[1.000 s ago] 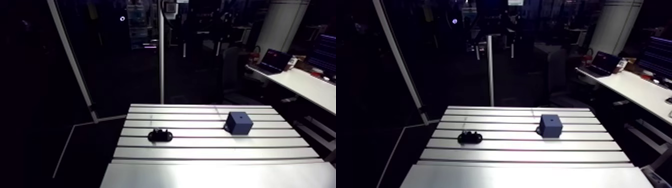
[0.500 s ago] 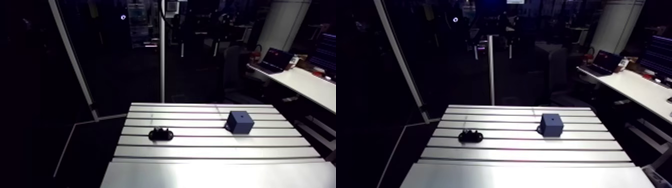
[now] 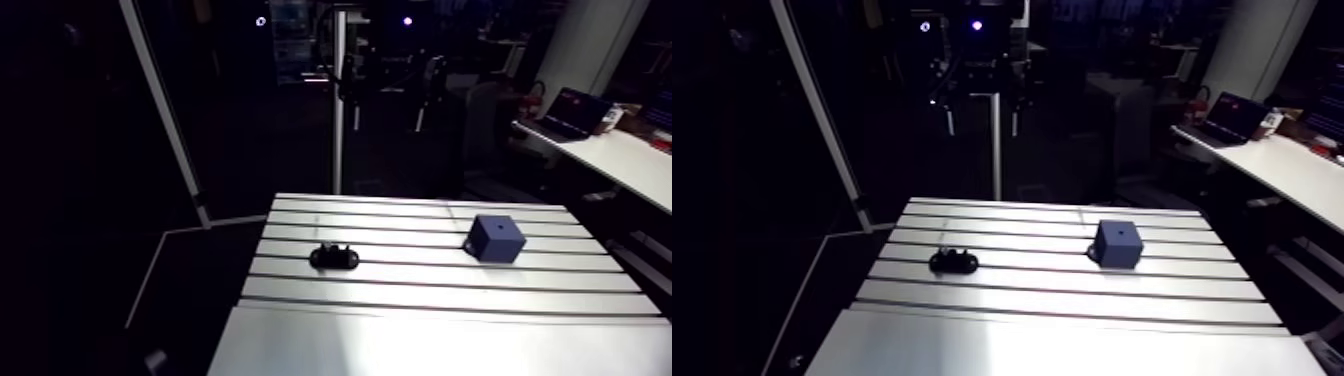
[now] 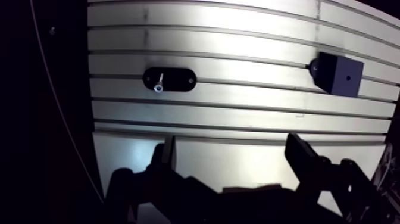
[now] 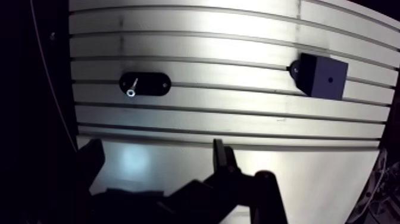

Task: Pick up the M10 bolt and insert it into the hole until fully seated.

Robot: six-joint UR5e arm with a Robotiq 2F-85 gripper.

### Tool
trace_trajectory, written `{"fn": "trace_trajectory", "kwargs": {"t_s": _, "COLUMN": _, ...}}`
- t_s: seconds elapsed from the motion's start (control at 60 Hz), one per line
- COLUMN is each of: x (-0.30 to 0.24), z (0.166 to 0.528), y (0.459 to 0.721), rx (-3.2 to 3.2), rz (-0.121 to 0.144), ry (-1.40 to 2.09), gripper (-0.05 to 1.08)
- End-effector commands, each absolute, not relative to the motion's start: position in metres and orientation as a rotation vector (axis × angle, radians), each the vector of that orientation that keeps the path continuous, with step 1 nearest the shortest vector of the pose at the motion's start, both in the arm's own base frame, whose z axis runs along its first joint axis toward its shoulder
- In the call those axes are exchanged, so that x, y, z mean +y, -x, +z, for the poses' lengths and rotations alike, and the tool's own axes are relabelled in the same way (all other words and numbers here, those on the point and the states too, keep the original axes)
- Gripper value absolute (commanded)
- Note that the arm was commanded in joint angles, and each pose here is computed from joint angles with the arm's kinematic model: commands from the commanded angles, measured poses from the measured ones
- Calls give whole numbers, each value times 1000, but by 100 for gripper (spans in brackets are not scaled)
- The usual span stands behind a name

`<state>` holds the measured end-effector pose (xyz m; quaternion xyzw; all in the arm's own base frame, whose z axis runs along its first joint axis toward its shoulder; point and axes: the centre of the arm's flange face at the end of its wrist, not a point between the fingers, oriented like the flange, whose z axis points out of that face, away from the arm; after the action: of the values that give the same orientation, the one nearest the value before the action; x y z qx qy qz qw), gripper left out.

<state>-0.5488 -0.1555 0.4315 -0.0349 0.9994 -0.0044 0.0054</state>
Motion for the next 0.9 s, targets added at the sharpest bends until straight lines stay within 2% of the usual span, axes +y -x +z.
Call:
{"fn": "trace_trajectory", "kwargs": {"t_s": 0.017, "x": -188, "z": 403, "y": 555, "rx": 3131, "rz": -5, "ry": 100, "gripper": 1}}
{"fn": "trace_trajectory", "kwargs": {"t_s": 0.15, "x": -203, "z": 386, "y": 556, "rx": 3145, "rz": -5, "ry": 73, "gripper": 1}}
{"fn": "trace_trajectory", "kwargs": {"t_s": 0.333, "x": -211, "z": 370, "y": 556, "rx": 3230, "rz": -25, "ry": 13, "gripper": 1}}
{"fn": "trace_trajectory", "kwargs": {"t_s": 0.517, "x": -221, "z": 345, "y": 545, "rx": 3252, "rz": -33, "ry": 23, "gripper": 1}}
{"fn": "trace_trajectory", "kwargs": {"t_s": 0.783, "x": -226, "z": 305, "y": 529, "rx": 3230, "rz": -14, "ry": 43, "gripper": 1}}
{"fn": "trace_trajectory", "kwargs": {"t_s": 0.9, "x": -227, "z": 287, "y": 524, "rx": 3221, "rz": 12, "ry": 53, "gripper": 1}}
